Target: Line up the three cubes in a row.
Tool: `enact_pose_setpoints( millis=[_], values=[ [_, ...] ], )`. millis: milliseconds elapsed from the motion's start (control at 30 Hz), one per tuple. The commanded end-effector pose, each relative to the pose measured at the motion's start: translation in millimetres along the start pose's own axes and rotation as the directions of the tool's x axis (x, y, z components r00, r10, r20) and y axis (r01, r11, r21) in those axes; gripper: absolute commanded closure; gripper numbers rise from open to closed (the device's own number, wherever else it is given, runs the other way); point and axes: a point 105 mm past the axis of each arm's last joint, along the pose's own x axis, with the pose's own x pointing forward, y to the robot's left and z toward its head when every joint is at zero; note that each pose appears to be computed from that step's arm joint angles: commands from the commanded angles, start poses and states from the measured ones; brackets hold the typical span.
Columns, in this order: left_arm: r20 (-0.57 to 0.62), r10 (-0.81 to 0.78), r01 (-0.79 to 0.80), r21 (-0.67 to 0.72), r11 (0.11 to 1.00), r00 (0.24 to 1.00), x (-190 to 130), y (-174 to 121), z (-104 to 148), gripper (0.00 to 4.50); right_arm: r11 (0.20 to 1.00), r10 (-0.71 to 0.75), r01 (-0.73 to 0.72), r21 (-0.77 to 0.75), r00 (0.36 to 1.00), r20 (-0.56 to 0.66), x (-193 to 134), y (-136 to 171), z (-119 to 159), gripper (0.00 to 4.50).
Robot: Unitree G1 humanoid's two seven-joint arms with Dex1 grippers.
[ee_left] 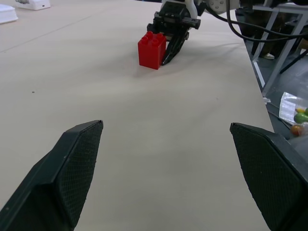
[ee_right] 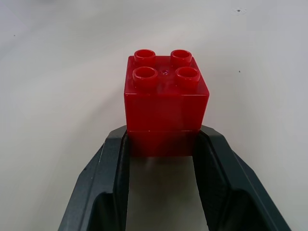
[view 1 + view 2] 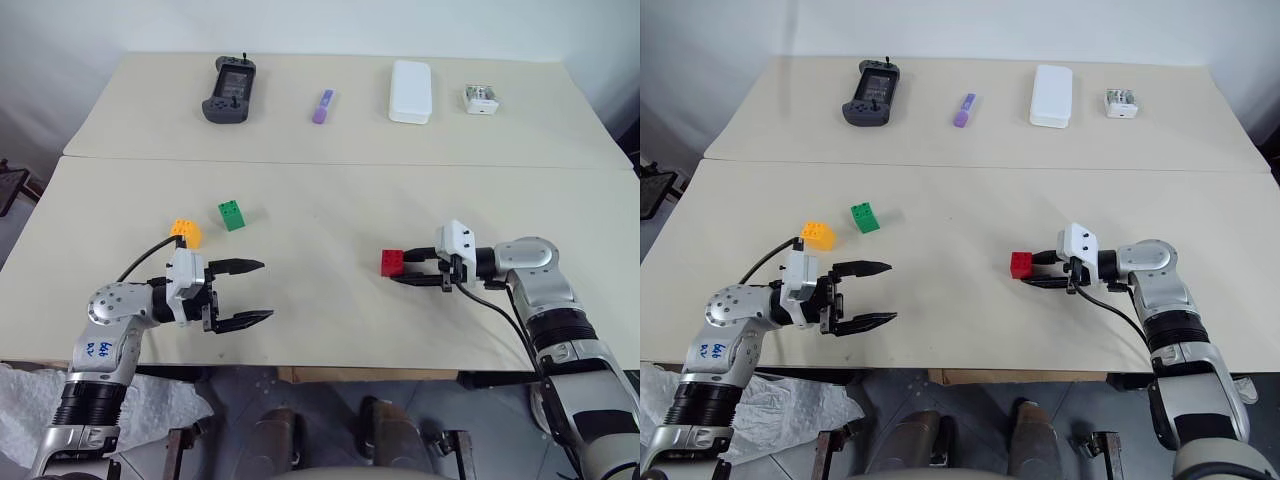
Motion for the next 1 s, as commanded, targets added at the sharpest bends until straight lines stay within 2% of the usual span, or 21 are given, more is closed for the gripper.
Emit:
enact_pose_setpoints(
  millis=[33, 200, 333, 667, 733, 1000],
  values=[
    [0.02, 0.003, -0.004, 0.041, 0.999, 1.0, -6, 2, 12, 0.0, 1.0, 0.006, -0.004, 0.023, 0.997, -0.08, -16, 0, -15, 3.02],
    [0.026, 0.004, -0.005, 0.041, 0.999, 1.0, -6, 1, 13, 0.0, 1.0, 0.012, -0.012, 0.001, 1.0, -0.019, -2, -13, 0, 3.02],
    [0.034, 0.01, -0.012, 0.045, 0.999, 0.999, -6, 2, 15, 0.0, 0.999, 0.014, -0.017, 0.034, 0.995, 0.097, 15, -21, 18, 3.02],
    [0.034, 0.041, -0.043, 0.045, 0.998, 0.999, -15, 2, 19, 0.0, 0.999, 0.033, -0.033, 0.014, 0.998, 0.054, 37, -23, 17, 3.02],
    [0.033, 0.042, -0.044, 0.045, 0.998, 0.999, -16, 2, 19, 0.0, 0.999, 0.044, -0.044, -0.011, 0.996, 0.08, 39, -23, 22, 3.02],
    [0.023, 0.058, -0.059, 0.047, 0.997, 0.998, -20, 2, 19, 0.0, 0.999, 0.054, -0.054, -0.004, 0.998, 0.025, 24, -27, 17, 0.41]
  ],
)
